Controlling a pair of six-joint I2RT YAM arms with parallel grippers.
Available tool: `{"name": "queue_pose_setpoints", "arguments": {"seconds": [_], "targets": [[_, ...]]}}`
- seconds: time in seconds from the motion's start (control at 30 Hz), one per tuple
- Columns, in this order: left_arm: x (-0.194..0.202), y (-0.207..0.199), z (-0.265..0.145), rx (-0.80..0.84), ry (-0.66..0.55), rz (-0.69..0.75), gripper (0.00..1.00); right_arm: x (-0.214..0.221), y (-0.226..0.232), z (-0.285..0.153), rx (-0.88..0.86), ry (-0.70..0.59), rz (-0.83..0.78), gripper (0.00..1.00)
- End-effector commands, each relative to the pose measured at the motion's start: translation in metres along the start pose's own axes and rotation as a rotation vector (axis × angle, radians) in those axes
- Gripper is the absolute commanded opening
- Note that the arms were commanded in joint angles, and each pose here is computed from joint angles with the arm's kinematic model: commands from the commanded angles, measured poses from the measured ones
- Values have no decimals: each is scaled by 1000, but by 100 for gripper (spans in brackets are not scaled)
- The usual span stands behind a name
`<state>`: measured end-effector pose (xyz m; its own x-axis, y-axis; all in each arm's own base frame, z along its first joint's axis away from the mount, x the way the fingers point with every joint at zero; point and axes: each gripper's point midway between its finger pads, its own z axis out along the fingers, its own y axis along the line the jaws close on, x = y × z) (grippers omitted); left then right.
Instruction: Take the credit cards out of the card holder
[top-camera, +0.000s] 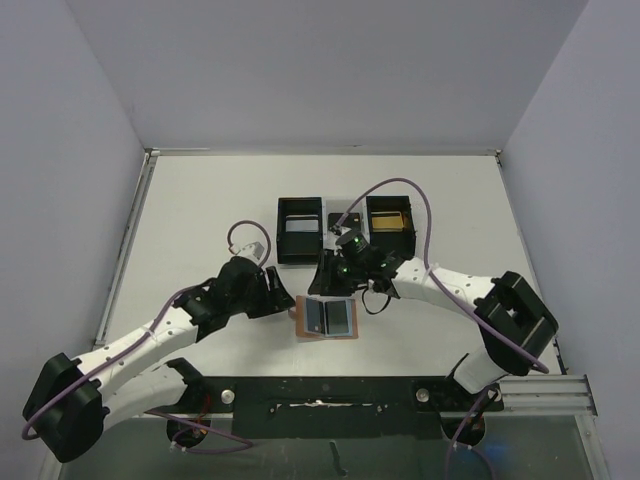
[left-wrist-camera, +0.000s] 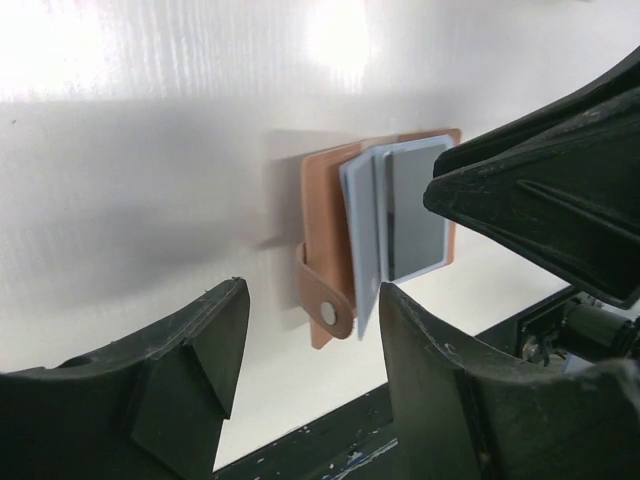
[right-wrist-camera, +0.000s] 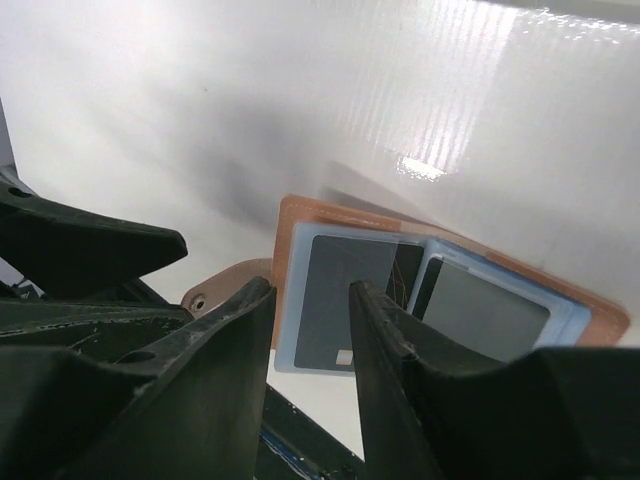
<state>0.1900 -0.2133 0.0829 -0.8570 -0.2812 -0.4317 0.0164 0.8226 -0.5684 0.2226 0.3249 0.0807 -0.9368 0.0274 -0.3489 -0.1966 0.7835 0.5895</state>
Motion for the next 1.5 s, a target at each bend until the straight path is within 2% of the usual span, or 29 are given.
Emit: {"name": "queue_pose_setpoints", "arguments": {"seconds": [0.0, 0.27, 0.4, 0.53, 0.73, 0.87, 0.97, 1.1, 1.2, 1.47], "targets": [[-31, -40, -18, 111, -76, 26, 54, -33, 9, -25, -7, -190, 20, 35], [-37, -111, -38, 324, -20, 112, 46, -43, -25, -42, 100, -361, 100, 33], [-18, -123, -16, 325, 39, 157, 38, -45, -33, -45, 97, -425, 99, 33], [-6, -100, 15, 218, 51, 173, 28, -41, -39, -48, 70, -468, 96, 33], [10, -67, 47, 170, 58, 184, 25, -26, -27, -46, -23, -408, 98, 36], [21, -27, 66, 34, 78, 179, 21, -17, -5, -40, -143, -361, 67, 38], [30, -12, 69, 17, 88, 195, 19, -9, 3, -31, -168, -316, 49, 38], [32, 7, 66, -18, 59, 194, 18, 2, 3, -16, -154, -258, 33, 38], [34, 7, 61, 21, 40, 182, 18, 7, -4, -4, -107, -226, 31, 38], [41, 15, 64, 4, 65, 186, 18, 17, -25, 16, 48, -148, 17, 38]]}}
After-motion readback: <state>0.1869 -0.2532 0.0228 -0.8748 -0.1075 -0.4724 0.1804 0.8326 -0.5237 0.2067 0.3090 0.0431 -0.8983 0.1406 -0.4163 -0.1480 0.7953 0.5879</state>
